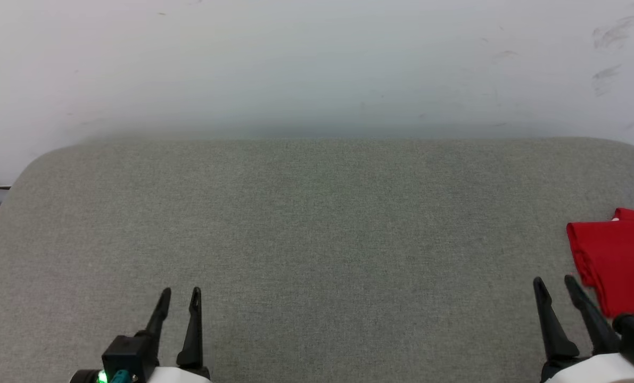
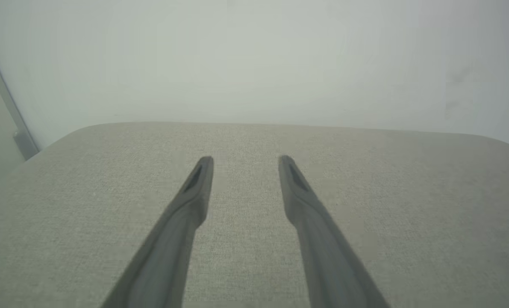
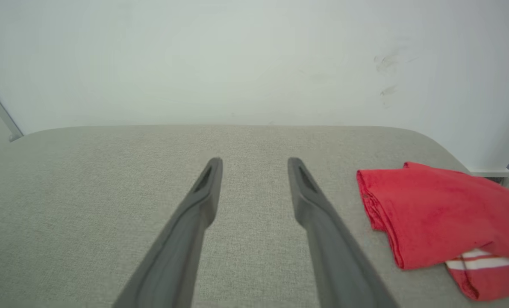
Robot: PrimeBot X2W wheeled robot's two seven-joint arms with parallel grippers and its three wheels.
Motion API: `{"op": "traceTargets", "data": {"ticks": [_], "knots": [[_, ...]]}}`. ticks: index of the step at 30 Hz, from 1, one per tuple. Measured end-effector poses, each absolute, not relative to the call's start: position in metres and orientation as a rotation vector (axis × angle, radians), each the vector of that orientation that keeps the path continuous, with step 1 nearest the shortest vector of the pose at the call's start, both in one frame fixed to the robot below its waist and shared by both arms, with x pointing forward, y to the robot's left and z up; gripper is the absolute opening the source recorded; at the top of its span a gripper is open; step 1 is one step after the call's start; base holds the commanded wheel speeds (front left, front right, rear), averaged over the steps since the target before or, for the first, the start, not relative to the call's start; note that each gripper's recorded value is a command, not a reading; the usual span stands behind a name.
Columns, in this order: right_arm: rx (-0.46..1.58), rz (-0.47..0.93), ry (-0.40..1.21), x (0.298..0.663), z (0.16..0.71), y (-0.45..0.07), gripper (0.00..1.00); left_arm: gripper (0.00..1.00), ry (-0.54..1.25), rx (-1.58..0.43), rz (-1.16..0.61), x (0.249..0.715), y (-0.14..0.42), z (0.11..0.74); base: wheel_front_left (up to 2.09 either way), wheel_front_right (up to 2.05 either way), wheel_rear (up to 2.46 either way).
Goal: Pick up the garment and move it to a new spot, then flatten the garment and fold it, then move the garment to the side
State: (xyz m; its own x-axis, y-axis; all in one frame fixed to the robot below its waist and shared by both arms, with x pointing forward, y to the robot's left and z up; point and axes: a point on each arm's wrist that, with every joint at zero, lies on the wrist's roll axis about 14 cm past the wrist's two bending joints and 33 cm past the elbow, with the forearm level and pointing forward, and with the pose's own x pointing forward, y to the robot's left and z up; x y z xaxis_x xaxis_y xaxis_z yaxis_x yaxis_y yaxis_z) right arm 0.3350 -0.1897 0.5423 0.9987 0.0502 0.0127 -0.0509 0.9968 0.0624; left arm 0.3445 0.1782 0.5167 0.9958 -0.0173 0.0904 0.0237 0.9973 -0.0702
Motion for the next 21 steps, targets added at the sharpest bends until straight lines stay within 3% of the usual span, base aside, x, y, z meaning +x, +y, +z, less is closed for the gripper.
{"op": "traceTargets", "data": {"ticks": [21], "knots": [[0.445,0.067,0.044,0.343,0.519,-0.185,0.00,0.00,0.062,-0.429,0.041,0.348,0.188,0.486,0.00,0.00,0.00]]}}
